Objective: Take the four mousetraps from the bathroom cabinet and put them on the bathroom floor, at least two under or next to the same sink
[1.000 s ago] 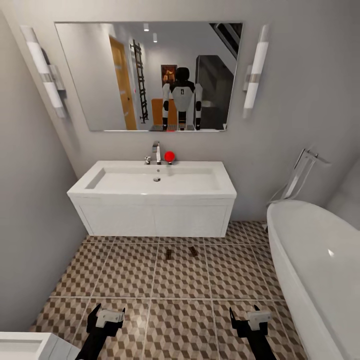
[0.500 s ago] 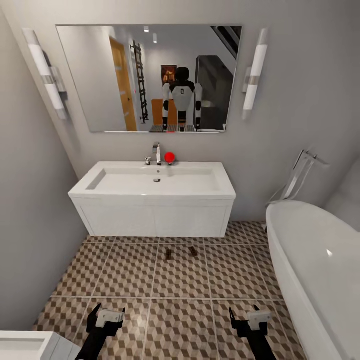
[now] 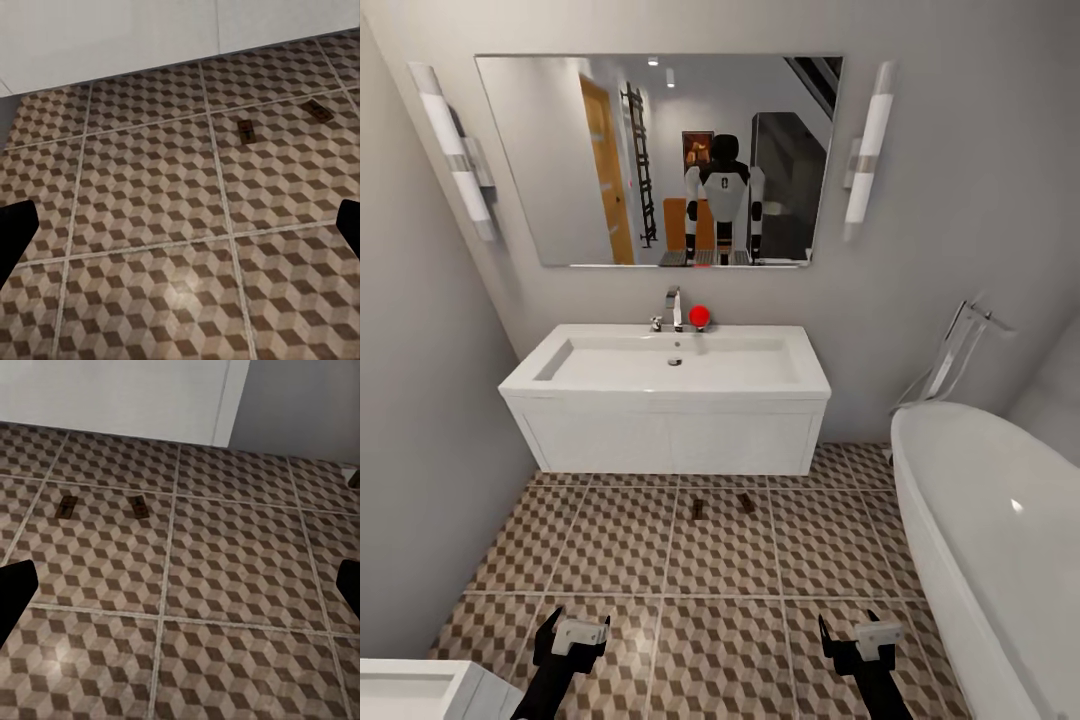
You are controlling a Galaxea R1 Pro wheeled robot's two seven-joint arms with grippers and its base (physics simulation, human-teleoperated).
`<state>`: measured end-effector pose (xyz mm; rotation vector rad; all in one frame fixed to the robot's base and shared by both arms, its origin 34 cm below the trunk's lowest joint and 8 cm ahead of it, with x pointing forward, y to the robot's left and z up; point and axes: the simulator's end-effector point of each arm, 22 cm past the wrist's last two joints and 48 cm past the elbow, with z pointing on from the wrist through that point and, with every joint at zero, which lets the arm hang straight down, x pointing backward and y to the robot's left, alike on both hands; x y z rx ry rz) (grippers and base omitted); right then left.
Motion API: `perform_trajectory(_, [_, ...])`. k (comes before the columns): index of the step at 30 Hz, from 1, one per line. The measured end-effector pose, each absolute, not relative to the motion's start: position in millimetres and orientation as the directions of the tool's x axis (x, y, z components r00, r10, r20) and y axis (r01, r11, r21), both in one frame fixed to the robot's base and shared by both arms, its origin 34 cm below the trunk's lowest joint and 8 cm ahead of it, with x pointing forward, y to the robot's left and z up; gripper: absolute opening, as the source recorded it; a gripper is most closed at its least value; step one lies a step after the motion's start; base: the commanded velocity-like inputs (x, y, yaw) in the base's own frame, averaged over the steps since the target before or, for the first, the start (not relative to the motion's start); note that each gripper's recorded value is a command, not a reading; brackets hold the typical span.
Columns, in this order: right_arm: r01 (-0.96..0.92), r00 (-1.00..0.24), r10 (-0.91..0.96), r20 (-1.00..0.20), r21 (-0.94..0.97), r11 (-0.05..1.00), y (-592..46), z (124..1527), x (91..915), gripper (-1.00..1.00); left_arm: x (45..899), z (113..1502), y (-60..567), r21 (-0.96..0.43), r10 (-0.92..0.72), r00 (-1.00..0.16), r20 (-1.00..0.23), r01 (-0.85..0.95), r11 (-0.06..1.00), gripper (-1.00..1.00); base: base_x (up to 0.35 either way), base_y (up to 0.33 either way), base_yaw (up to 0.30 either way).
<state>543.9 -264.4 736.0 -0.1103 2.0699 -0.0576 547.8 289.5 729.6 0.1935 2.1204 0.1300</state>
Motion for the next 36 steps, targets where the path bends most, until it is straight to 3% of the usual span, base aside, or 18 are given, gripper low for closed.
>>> perform_trajectory(13, [-0.054,-0.478,-0.104,-0.872,-0.088,0.995,-265,737,543,1.00,538,717,292,0.175,0.196,-0.583,-0.788,0.093,0.980,1.00,0.000,0.000,0.000])
perform_trajectory(36, [-0.053,-0.477,-0.103,-0.873,-0.088,0.995,-265,737,543,1.00,536,715,292,0.175,0.197,-0.593,-0.781,0.094,0.980,1.00,0.000,0.000,0.000])
